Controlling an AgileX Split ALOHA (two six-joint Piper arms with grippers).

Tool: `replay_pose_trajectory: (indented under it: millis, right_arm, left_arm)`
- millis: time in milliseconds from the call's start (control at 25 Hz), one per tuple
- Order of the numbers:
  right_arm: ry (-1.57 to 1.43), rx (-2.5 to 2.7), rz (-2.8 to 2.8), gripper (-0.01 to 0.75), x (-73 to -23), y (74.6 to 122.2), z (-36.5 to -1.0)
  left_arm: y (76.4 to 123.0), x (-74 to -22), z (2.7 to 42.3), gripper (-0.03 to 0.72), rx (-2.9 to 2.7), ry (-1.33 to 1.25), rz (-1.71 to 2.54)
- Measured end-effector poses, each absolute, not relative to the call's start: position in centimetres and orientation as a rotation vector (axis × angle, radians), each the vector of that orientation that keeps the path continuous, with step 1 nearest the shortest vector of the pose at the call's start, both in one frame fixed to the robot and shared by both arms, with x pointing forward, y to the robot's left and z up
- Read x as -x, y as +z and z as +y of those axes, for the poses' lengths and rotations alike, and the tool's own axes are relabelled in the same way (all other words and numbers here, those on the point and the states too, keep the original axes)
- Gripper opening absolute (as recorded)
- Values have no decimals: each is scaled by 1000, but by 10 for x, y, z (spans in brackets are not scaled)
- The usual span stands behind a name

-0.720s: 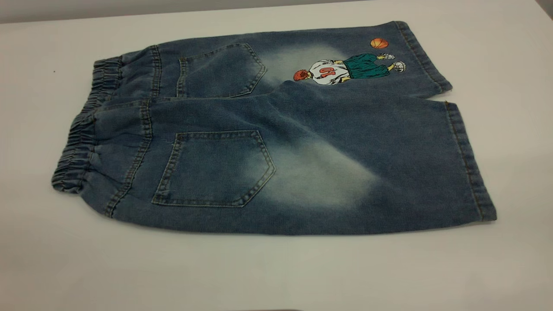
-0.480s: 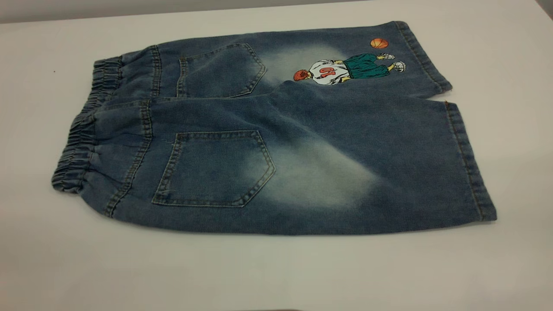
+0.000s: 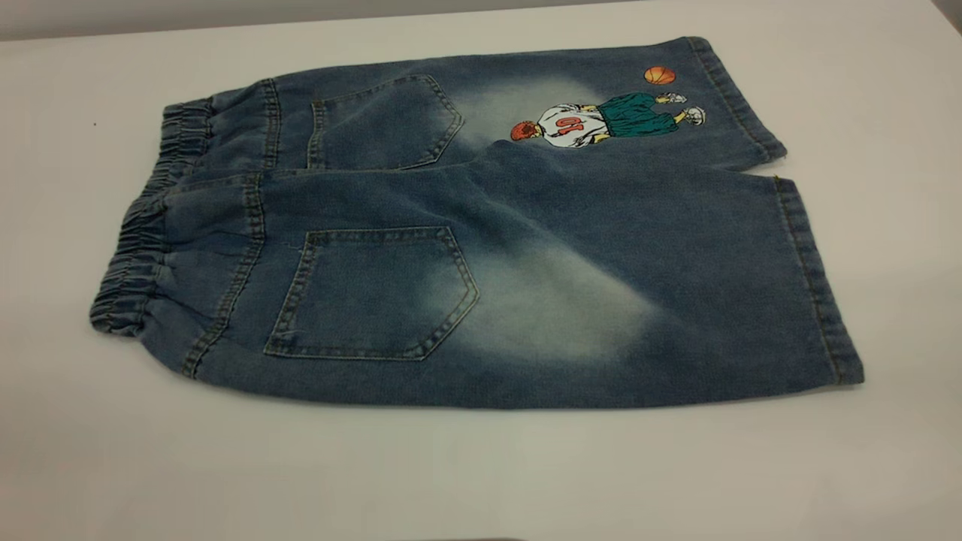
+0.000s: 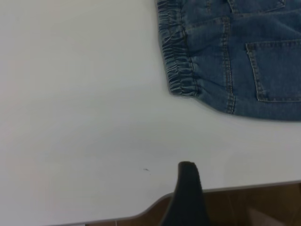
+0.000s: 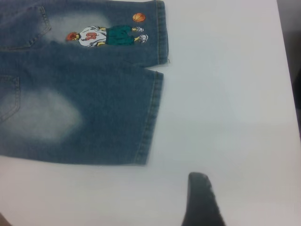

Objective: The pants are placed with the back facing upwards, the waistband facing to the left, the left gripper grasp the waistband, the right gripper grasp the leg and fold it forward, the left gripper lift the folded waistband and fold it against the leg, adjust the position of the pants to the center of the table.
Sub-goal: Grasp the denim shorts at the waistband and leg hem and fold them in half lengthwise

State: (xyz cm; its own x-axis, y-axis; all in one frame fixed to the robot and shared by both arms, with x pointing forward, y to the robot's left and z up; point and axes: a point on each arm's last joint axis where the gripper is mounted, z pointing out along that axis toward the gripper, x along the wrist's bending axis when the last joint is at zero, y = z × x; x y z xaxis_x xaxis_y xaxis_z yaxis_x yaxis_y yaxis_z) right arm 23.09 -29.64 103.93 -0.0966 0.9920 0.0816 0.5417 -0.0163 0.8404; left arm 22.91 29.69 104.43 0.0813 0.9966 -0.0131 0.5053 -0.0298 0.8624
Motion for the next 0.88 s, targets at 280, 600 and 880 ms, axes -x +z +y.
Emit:
replay_pose_trajectory:
  millis: [280, 600, 880]
  right_arm:
    - [1010, -1604, 1690, 388, -231, 1039, -296]
    - [1010, -1604, 1690, 388, -231, 1039, -296]
    - [1017, -1606, 1693, 388, -231, 1039, -296]
  left_arm:
    - [1044, -229, 297, 535, -1632, 854, 1516]
    - [1044, -229, 297, 535, -1632, 854, 1516]
    - [1044, -229, 297, 535, -1632, 854, 1516]
